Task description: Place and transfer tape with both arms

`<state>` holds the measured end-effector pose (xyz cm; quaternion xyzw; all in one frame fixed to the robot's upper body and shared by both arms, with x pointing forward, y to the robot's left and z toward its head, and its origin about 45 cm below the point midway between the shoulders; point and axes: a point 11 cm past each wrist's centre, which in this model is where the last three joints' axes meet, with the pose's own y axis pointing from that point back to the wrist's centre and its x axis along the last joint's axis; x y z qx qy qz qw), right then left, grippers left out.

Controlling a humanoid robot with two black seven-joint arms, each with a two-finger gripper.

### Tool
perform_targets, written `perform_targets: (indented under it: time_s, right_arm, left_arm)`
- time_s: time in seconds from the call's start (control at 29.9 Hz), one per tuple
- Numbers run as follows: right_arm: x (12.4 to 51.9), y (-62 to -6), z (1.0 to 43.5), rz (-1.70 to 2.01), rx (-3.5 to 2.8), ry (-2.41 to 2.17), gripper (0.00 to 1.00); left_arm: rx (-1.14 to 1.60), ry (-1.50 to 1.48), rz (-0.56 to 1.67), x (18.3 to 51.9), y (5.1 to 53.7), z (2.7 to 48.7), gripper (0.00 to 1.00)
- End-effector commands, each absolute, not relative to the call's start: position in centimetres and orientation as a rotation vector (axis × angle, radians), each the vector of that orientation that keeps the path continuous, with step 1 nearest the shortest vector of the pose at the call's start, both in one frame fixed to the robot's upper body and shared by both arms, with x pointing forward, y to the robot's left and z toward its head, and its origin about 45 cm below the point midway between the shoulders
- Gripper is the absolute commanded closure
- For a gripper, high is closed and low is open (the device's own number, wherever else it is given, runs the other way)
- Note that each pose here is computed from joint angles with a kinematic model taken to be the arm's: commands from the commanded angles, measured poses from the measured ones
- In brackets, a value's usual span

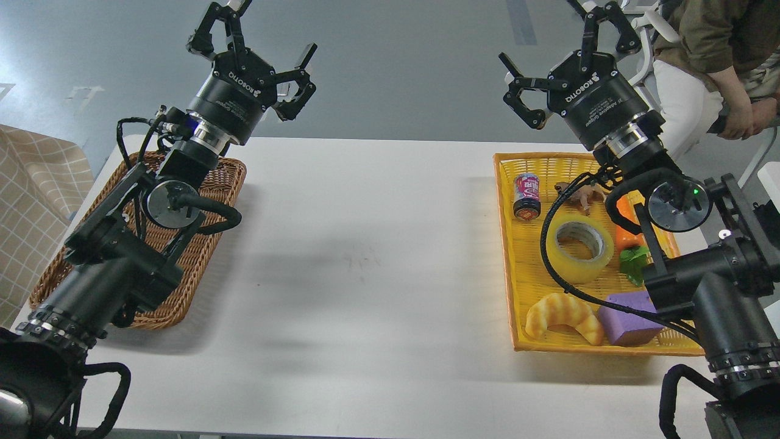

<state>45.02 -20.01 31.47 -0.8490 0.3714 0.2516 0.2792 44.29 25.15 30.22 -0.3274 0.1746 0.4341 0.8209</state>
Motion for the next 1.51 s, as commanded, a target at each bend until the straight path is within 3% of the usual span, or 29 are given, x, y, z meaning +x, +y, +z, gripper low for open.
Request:
perform_targets:
  time_s: [0.0,0.87,1.47]
  right_arm:
    - [45.2,-20.7,31.8,0.653,-2.296,1.014,0.00]
    - [44.9,-21.6,32.3,0.580,-2.405,1.051,0.00]
    - [44.4,-25.6,33.7,0.384,-2.562,1.197,0.00]
  left_arm:
    - [-0.699,0.373,0.923,44.3,25.0,30.2,0.02]
    - [-0.713,0.385,0.906,44.3,24.1,30.2,0.02]
    - [-0.708,0.385,0.902,44.3,23.9,30.2,0.02]
